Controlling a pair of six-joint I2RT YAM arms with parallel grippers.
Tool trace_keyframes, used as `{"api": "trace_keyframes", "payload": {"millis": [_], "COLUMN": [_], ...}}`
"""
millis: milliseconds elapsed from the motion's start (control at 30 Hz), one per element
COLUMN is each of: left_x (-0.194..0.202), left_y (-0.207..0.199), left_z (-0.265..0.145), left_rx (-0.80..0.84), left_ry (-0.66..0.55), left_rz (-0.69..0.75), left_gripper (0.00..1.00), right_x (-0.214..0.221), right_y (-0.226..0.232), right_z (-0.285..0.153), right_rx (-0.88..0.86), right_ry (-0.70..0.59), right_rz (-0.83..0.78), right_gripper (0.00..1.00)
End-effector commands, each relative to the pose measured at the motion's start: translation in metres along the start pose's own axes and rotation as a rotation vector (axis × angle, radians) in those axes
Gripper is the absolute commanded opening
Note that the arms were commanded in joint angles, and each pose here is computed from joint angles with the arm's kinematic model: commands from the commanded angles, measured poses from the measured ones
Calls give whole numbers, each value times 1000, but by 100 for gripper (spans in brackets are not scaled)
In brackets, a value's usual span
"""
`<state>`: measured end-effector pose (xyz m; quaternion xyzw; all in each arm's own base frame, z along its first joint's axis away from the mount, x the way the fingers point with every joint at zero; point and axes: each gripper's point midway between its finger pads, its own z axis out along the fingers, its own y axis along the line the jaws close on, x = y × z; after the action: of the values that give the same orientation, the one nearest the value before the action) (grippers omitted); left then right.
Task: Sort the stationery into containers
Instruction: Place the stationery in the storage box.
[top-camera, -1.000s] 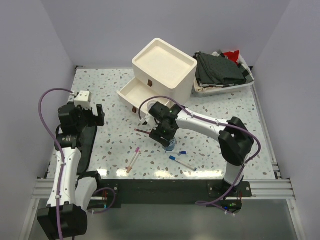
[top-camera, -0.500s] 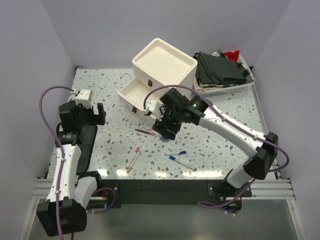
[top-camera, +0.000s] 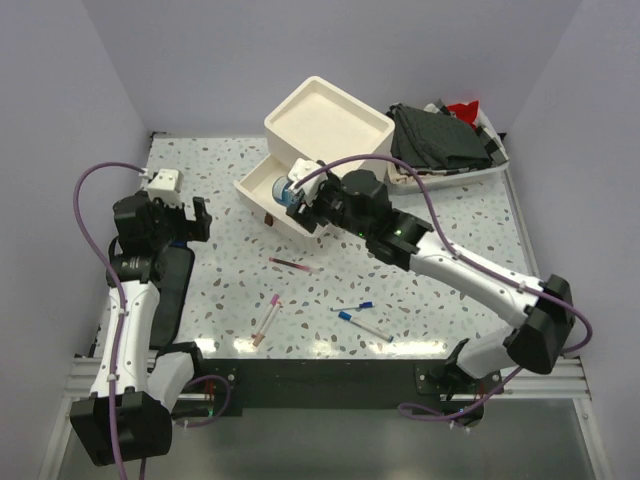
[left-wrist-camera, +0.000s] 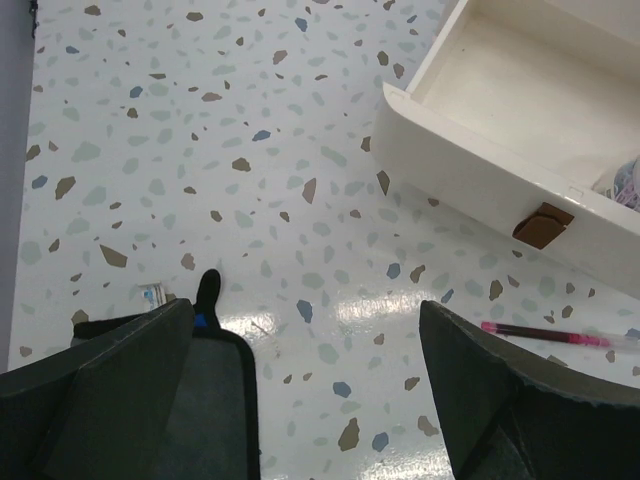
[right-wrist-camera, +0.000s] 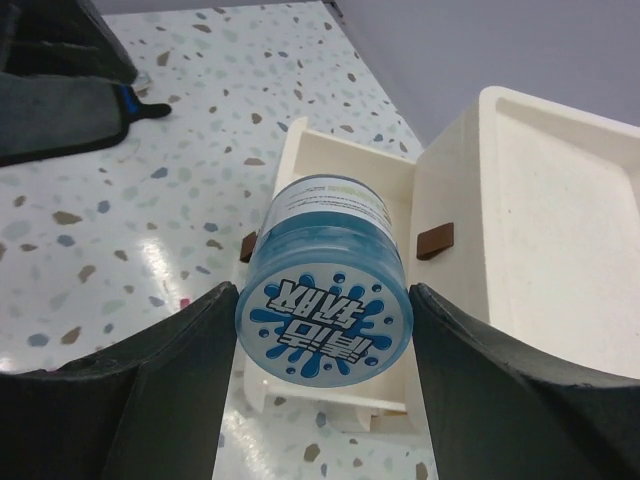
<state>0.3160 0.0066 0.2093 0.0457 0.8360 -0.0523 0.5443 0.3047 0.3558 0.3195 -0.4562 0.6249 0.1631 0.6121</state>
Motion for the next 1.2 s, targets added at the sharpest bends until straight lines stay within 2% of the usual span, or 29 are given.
{"api": "trace_keyframes", "payload": {"millis": [0,200,800,1000,1133,1167], "left_x": [-22,-14,-20,-21,-20,-17], "left_y": [8,17,36,39,37,37], "left_z": [-6,-10,-7,-5,-5,-4], "left_rx": [-25,-52,-83,-89,-83,-82], "left_ry": [-47,-14,41,45,35,39], "left_rz": [33,22,24,34,30,24], "left_gripper": [100,100,99,99,99,99], "right_x": [-47,-30,43,52,61,61], "right_y": [-45,-54,-51,-47,-43,-43], "right_z": [25,64,148,159,147,143], "right_rx": [265,335,336,327,312,312], "right_ry": [-275,-268,-177,-172,-108,-102], "right_rz": [-23,70,219,238,233,232], "right_gripper": [0,0,0,0,0,22]}}
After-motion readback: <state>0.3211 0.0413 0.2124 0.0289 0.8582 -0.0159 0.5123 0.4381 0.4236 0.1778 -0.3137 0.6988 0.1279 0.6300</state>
